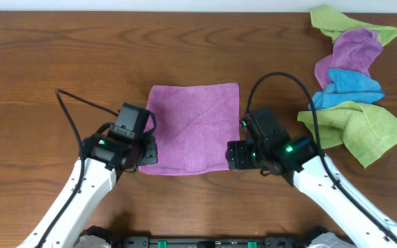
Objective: Fold the cloth
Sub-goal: 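Grasp the cloth's bottom corners with both grippers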
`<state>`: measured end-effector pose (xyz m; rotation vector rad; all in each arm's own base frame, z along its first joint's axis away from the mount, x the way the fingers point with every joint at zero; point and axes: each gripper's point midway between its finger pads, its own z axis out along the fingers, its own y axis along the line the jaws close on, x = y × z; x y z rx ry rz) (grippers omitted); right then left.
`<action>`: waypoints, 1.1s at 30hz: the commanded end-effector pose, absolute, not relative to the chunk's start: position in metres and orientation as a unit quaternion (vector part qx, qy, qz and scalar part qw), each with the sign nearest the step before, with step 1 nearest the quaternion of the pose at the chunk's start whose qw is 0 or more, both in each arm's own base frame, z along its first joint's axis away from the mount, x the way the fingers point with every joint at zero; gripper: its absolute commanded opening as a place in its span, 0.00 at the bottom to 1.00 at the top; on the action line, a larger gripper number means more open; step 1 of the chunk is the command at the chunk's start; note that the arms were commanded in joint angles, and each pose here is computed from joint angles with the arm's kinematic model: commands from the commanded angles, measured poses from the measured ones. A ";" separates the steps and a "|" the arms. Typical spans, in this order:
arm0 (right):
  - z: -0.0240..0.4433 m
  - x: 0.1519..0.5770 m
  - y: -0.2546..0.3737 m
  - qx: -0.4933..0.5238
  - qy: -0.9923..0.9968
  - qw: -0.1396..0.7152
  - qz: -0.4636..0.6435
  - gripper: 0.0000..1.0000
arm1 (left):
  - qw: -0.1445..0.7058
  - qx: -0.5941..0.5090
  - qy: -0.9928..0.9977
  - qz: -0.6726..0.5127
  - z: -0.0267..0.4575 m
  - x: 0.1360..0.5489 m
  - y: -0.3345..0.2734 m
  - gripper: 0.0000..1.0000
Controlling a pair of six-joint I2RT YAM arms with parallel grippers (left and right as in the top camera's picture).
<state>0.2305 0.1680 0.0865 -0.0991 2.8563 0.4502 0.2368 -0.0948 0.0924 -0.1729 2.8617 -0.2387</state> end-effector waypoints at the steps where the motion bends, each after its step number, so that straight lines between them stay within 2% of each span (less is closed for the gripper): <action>1: 0.064 0.210 0.176 -0.027 0.971 0.075 0.226 0.73 | 0.091 -0.077 0.987 -0.108 0.076 0.220 -0.091 0.49; 13: 0.030 0.200 0.160 0.029 0.953 0.052 0.296 0.76 | 0.052 -0.117 0.966 -0.223 0.030 0.198 -0.084 0.57; 26: -0.006 0.212 0.164 0.054 0.954 0.036 0.294 0.74 | 0.063 -0.135 0.963 -0.223 0.011 0.197 -0.082 0.61; 33: -0.014 0.210 0.165 0.063 0.954 0.021 0.293 0.71 | 0.052 -0.130 0.966 -0.217 -0.005 0.203 -0.082 0.59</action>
